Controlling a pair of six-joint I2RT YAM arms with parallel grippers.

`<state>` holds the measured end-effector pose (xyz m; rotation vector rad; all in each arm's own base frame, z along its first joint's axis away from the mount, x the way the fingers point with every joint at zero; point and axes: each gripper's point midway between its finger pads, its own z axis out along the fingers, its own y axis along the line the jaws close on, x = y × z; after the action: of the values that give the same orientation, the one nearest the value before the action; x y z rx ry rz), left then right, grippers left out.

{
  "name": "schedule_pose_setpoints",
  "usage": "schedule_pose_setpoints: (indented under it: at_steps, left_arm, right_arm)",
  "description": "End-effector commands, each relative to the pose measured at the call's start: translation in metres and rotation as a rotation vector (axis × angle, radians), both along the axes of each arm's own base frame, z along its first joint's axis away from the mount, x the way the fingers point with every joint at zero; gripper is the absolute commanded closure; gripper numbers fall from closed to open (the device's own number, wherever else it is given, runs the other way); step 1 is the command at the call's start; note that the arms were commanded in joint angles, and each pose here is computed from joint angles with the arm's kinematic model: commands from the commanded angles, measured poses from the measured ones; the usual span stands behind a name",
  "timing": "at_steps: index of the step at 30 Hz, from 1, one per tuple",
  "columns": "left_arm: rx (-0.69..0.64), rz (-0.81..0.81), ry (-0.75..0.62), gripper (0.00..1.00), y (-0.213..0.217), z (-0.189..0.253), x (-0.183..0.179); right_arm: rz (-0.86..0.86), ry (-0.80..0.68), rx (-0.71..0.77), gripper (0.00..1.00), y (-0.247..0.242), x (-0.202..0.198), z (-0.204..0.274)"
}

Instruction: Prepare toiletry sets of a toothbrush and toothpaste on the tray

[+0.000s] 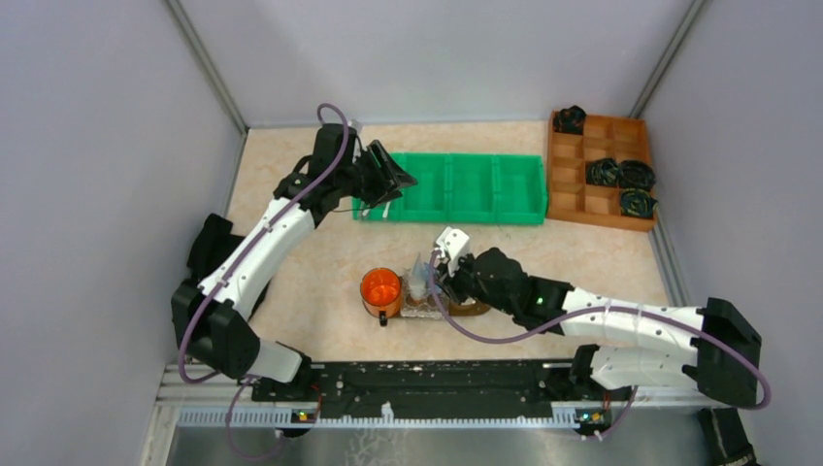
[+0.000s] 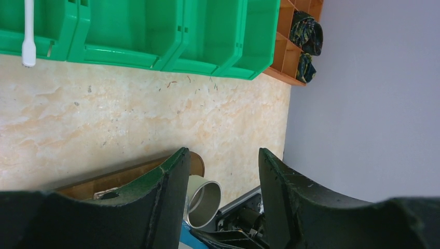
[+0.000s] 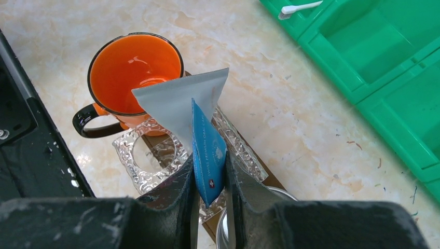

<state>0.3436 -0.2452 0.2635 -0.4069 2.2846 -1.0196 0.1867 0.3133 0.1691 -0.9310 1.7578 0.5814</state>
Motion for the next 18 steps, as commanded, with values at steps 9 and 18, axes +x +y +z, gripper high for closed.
schedule_pose_setpoints:
  at_steps: [9,18]
  left_arm:
    - [-0.016,-0.012,-0.043,0.43,0.003,0.011,0.000]
    - [-0.017,-0.010,-0.040,0.43,0.003,0.008,-0.001]
  right_arm:
    - [-0.068,-0.047,0.056,0.88,0.005,0.012,0.009]
    - [-0.087,-0.052,0.035,0.88,0.002,0.016,-0.002]
